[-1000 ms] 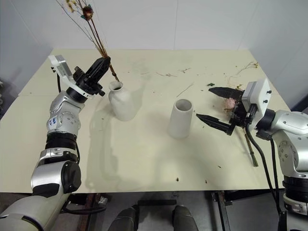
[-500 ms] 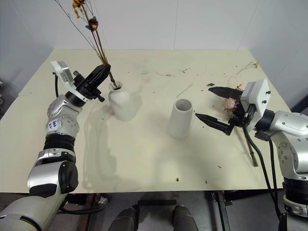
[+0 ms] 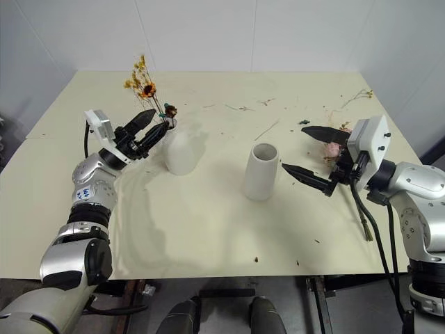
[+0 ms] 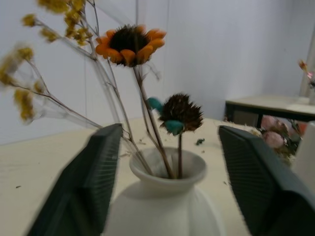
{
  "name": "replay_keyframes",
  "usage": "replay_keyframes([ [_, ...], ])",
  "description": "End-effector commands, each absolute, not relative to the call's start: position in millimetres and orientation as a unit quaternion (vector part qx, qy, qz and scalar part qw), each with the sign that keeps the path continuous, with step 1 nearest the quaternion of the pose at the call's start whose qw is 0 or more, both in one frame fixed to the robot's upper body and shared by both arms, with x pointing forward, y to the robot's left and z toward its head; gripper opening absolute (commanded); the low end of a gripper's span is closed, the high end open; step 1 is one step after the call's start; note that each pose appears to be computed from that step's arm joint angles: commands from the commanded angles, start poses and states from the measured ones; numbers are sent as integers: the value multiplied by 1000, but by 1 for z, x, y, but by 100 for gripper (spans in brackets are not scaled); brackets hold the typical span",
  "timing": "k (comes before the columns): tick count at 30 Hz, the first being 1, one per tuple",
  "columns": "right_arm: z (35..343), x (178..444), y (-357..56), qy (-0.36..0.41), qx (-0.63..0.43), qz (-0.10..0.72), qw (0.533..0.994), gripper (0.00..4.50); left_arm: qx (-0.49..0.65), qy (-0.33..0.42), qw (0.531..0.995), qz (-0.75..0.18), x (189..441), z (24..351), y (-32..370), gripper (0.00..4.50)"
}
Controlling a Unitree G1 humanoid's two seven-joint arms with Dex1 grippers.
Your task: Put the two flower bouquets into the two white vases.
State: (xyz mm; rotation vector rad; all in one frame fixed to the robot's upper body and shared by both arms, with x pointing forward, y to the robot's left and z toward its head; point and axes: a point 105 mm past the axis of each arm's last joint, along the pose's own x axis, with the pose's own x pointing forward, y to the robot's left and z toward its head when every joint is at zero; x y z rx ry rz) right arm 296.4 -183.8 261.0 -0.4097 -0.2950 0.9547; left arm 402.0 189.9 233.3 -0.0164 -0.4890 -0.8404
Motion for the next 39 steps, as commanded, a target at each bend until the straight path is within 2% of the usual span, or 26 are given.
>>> replay_keyframes([
  [1,274,290,-190,-161,-200,439,861,450,55,-238,873,-421,387,251,202,446],
  [5,267,296,-208,-108,-198,412,883,450,99,-210,870,-436,368,254,222,446],
  [10,243,317,-264,64,-204,284,935,450,141,-202,849,-468,338,277,230,446],
  [14,226,322,-307,205,-179,199,942,450,138,-133,823,-535,315,272,224,446],
  [18,218,327,-326,288,-144,152,934,450,121,-132,816,-549,310,272,217,446],
  [28,190,357,-339,367,-58,115,921,450,78,-173,803,-564,299,264,182,446],
  [34,168,369,-339,396,-46,110,910,450,82,-177,814,-548,296,265,187,446],
  [37,158,373,-336,408,-65,119,903,387,83,-176,815,-546,295,265,187,450],
  [39,152,373,-337,413,-83,124,898,321,86,-175,815,-546,295,264,187,450],
])
